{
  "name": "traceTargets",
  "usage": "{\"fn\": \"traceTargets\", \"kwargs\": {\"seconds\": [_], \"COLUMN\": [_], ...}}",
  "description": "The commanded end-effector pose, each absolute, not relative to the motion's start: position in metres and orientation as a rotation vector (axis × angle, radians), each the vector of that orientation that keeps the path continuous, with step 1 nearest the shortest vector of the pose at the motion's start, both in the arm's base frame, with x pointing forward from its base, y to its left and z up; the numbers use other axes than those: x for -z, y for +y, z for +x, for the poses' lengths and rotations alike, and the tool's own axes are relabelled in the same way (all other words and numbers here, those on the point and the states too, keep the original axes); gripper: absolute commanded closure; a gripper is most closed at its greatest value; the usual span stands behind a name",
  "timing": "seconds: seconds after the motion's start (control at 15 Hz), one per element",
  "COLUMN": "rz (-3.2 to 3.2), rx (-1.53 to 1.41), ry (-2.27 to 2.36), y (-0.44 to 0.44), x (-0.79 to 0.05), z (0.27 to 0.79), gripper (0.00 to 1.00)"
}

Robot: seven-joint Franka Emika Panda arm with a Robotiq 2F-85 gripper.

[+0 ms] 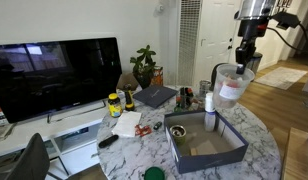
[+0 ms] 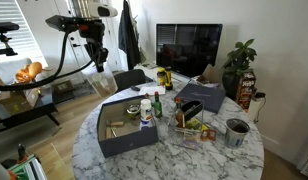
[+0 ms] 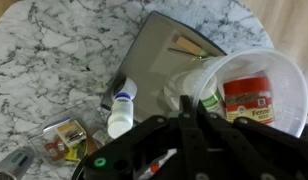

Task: Put the clear cup in the box

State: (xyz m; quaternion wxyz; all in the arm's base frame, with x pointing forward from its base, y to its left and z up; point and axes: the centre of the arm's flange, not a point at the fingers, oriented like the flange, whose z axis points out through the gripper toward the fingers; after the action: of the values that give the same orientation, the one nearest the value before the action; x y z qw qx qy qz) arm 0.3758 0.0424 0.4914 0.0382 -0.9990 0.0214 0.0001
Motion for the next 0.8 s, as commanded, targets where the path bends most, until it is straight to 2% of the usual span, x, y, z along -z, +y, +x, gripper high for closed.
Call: {"fn": "traceTargets", "kwargs": {"seconds": [0.0,0.13,0.4,0.47,0.73], "rz": [-3.108,-3.053,-2.986,-2.992,-2.922], "rx": [-0.283,-0.398,-0.495,-0.464,-0.437], "ry": [0.053,-0.055,-0.306,-0.208,-0.275], "y": [0.076,0.067,0.040,0.050,0.040], "x": [-0.432,-0.388,-0.349,-0.350,-0.340], "z": [0.436,0.452,0.440,0.437,0.440], "gripper": [0.99,0.99,0.99,0.95,0.99]}}
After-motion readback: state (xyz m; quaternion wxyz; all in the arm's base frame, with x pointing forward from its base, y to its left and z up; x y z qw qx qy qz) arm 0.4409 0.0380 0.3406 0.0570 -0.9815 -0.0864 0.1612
